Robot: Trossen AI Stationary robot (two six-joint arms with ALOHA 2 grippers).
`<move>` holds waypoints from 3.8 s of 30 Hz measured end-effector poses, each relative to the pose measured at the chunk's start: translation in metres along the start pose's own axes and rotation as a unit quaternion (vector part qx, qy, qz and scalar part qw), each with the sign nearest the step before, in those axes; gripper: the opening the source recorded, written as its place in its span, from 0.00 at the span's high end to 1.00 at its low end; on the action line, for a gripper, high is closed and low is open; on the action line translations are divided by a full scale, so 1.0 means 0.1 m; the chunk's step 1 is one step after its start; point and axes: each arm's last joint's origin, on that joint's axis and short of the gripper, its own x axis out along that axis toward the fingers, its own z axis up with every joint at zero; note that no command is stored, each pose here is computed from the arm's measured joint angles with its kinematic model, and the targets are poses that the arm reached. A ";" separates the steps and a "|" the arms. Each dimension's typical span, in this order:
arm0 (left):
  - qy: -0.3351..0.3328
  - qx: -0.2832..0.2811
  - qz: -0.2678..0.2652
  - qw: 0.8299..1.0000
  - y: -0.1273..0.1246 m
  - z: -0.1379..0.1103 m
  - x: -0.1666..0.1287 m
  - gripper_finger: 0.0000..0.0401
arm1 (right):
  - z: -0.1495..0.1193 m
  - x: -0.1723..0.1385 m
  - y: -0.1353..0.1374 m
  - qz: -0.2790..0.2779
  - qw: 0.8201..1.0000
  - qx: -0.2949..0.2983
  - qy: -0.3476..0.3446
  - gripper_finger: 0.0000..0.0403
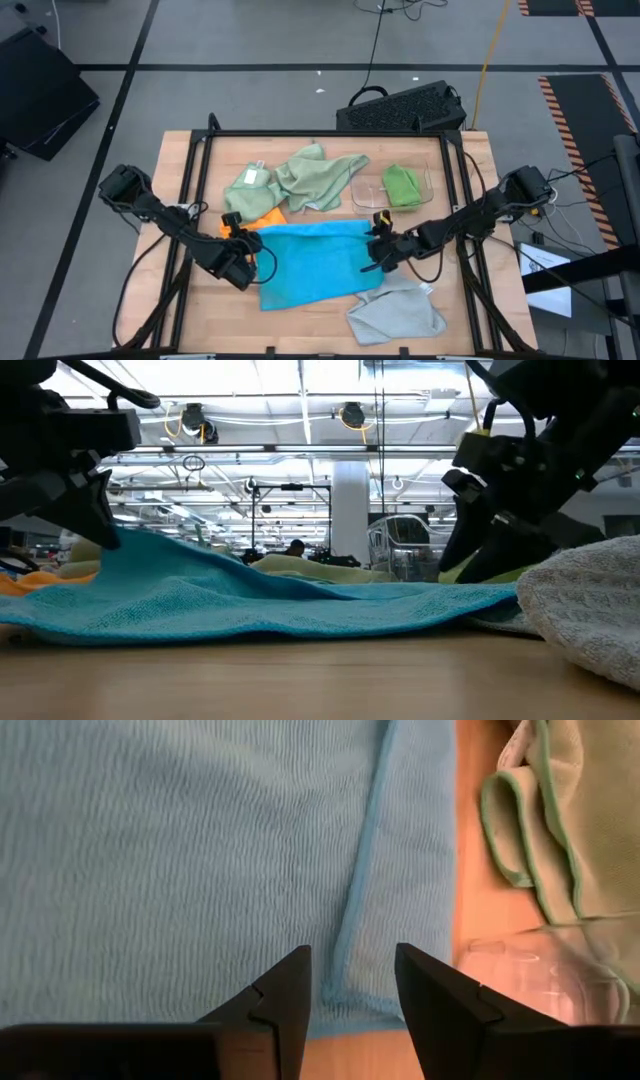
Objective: Fold microfiber towels
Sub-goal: Fold the blue microfiber cloth
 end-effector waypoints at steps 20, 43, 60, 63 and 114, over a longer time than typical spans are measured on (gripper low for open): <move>0.001 -0.006 -0.001 1.000 0.00 0.00 0.00 0.98 | -0.03 0.08 -0.11 0.029 0.997 -0.066 0.006 0.68; 0.003 -0.005 -0.003 1.000 0.00 0.00 0.00 0.98 | -0.14 0.15 -0.15 0.037 0.998 -0.046 -0.008 0.98; -0.033 -0.034 -0.038 0.998 0.07 0.14 -0.24 0.99 | -0.01 -0.12 -0.29 0.069 0.993 0.049 -0.082 0.99; -0.047 -0.037 -0.052 0.997 0.07 0.17 -0.33 0.99 | -0.01 -0.21 -0.33 0.085 0.990 0.071 -0.090 0.99; -0.080 -0.085 -0.295 0.948 -0.91 0.05 -0.63 0.99 | 0.02 -0.36 0.25 0.321 0.915 0.242 -0.029 0.91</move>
